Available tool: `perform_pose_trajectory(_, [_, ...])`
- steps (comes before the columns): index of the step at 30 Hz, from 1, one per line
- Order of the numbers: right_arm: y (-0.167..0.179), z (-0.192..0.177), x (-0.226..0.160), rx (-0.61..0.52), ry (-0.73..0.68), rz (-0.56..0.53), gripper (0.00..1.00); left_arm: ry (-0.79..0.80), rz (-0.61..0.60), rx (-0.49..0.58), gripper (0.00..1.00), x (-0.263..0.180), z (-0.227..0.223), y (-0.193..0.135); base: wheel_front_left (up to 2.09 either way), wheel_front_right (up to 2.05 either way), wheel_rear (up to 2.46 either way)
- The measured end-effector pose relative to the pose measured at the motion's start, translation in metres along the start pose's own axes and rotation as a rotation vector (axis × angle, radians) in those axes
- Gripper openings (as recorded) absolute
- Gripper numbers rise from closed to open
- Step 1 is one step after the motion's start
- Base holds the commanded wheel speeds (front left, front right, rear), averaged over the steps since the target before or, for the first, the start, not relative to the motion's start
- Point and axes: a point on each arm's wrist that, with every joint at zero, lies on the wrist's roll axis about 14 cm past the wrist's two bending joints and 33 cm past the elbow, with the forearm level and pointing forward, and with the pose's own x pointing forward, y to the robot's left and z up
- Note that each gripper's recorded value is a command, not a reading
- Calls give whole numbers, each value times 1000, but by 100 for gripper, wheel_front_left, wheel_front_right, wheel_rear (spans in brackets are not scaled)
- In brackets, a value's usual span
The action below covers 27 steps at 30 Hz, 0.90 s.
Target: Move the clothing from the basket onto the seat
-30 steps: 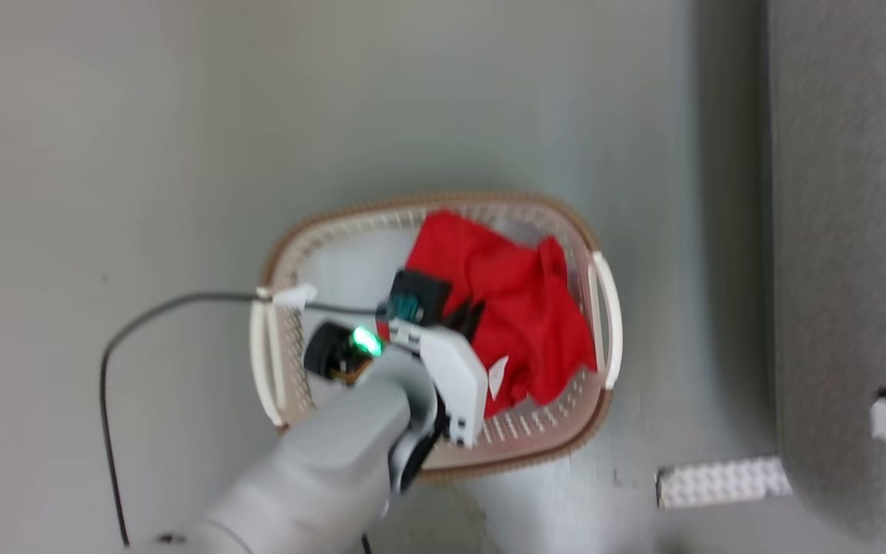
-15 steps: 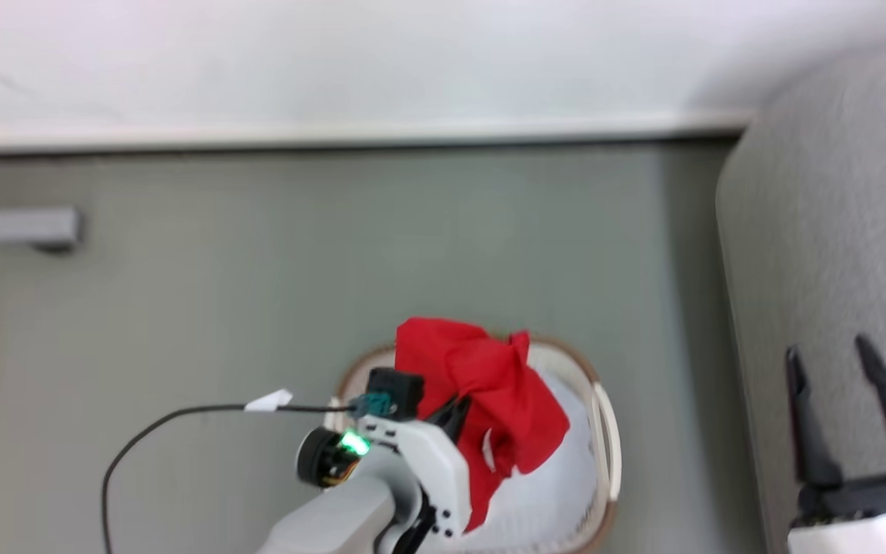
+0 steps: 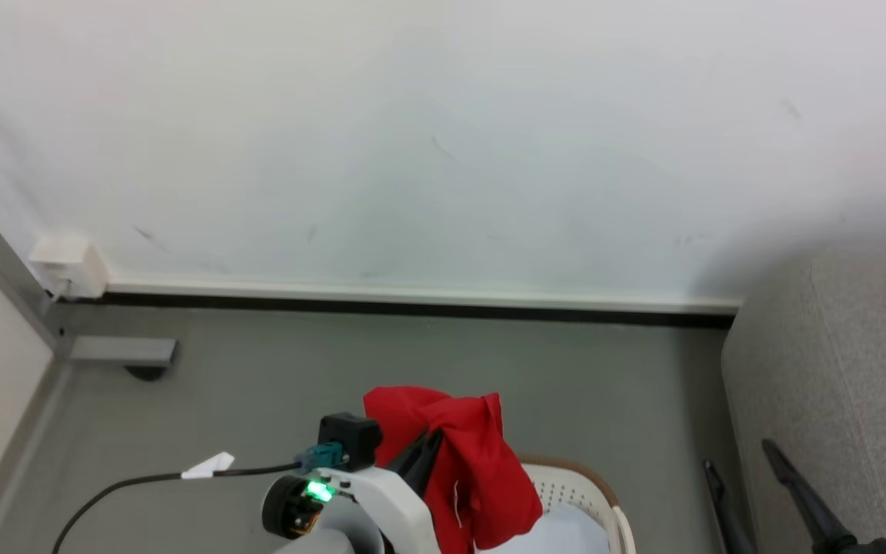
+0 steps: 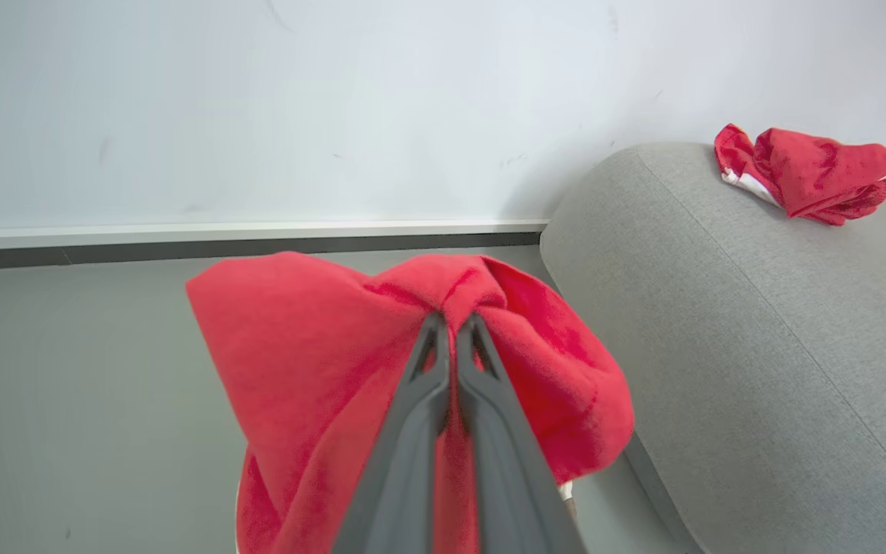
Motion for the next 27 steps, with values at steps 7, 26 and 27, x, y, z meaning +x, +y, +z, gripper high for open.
perform_pose_trajectory(7, [41,18,-6,-14,-49,141,100,-136,4,42,0,-31,47,-6,0,0,0])
perform_pose_trajectory(26, [125,45,4,-26,-129,439,100,-234,-171,73,0,-53,93,-78,0,0,0])
perform_pose_trajectory(27, [126,45,5,-27,-129,441,100,-236,-185,75,0,-52,93,-83,0,0,0])
